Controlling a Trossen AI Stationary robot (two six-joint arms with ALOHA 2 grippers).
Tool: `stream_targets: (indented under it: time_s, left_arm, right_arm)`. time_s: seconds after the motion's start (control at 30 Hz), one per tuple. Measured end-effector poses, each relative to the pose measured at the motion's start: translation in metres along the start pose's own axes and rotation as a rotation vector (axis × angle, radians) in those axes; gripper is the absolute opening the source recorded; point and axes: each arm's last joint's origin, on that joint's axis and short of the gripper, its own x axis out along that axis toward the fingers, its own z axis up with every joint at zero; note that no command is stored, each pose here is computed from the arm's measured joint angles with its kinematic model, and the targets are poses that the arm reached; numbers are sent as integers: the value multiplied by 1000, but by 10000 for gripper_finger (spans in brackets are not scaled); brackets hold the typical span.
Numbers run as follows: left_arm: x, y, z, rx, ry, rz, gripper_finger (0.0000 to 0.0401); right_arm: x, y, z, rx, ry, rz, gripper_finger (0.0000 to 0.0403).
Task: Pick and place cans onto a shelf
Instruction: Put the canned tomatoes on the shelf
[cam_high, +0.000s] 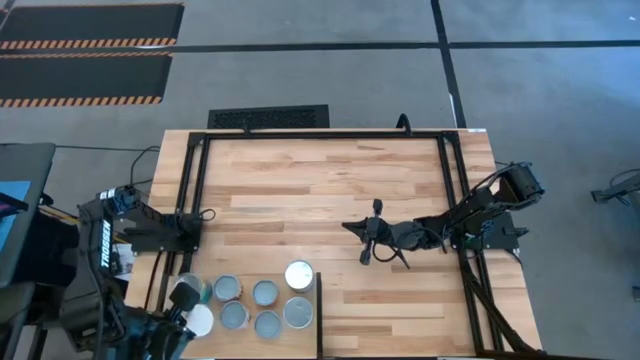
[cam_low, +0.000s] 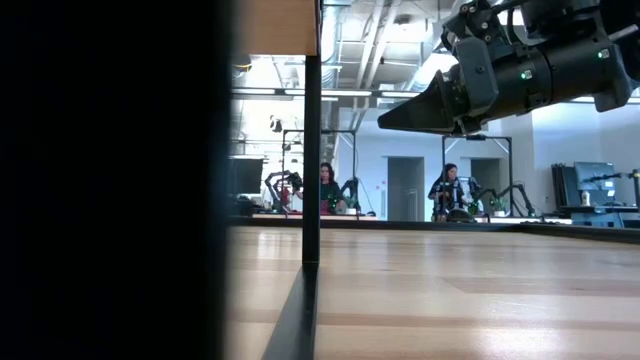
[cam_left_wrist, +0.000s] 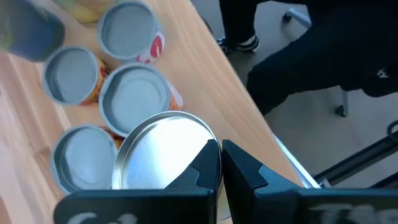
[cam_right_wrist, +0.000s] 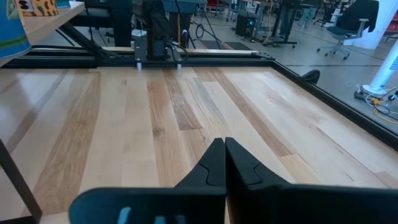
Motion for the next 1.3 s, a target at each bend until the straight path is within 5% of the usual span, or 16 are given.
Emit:
stream_targets:
  time_s: [0.37,0.8,1.3]
  left_arm:
    - [10,-1,-4,-50,44,0,4]
    - [10,0,-5,-51,57,5,58]
    - [10,7,-9,-98,109,53,59]
  right_arm:
    - [0,0,0,0,0,0,8]
    - [0,0,0,0,0,0,8]
    - [0,0,0,0,0,0,8]
